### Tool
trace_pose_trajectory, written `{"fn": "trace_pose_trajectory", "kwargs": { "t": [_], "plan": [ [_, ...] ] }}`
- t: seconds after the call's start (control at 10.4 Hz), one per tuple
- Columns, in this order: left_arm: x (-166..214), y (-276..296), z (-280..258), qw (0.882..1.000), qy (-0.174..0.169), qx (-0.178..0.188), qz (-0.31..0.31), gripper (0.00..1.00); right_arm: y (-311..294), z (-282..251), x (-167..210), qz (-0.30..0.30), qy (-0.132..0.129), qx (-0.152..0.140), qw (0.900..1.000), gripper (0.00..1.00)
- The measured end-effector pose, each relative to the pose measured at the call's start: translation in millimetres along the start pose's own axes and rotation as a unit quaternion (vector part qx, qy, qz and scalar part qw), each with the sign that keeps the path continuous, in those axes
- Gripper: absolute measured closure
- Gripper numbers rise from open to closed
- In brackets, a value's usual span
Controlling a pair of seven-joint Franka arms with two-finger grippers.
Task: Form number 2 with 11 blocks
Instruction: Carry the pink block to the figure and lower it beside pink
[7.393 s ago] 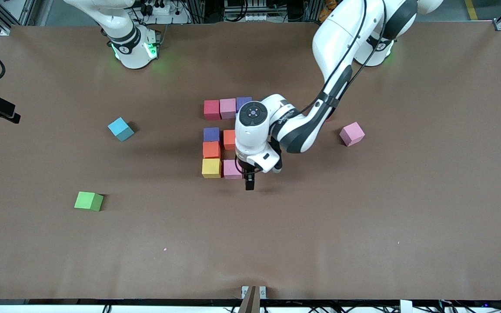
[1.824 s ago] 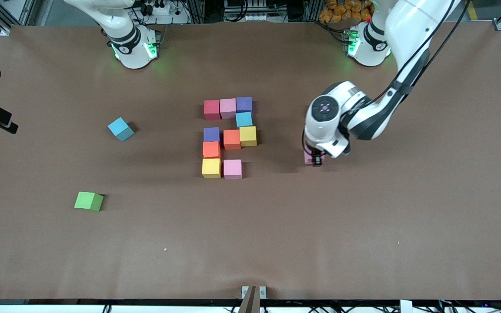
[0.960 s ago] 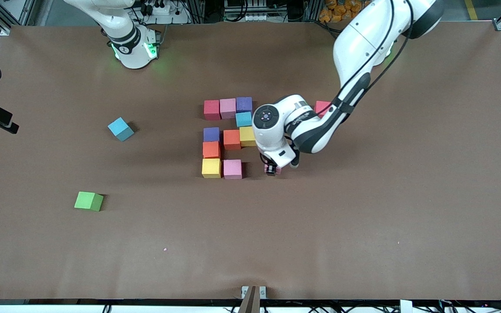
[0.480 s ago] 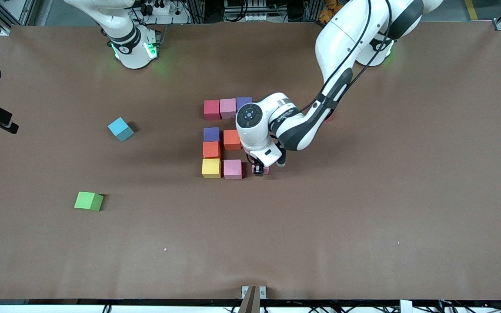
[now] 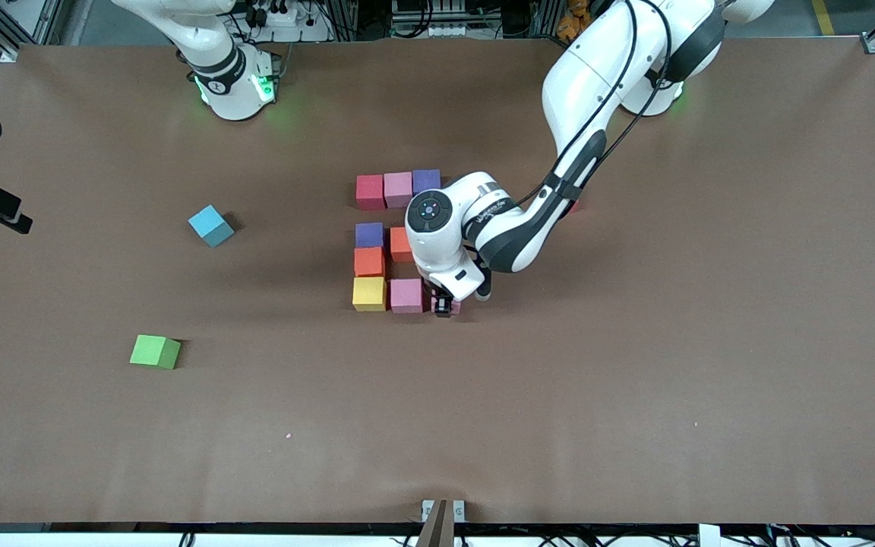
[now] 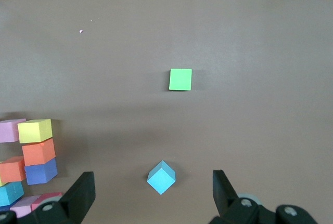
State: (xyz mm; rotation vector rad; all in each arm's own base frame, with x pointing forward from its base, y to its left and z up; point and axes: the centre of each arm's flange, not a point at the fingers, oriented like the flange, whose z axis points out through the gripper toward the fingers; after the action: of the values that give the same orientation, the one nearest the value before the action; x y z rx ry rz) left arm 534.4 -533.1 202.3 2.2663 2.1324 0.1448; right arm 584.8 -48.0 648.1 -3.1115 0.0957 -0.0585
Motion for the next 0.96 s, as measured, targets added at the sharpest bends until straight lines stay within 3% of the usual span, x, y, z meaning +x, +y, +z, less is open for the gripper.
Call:
{"fn": "trace_pose_trajectory", "kwargs": {
  "t": [0.96],
  "plan": [
    [-14,-6,12,1.0,-0.023,-0.013,-0.013,0.37,3,-1,1,0.003,0.004,0.0,1.0,0.0]
  ]
}}
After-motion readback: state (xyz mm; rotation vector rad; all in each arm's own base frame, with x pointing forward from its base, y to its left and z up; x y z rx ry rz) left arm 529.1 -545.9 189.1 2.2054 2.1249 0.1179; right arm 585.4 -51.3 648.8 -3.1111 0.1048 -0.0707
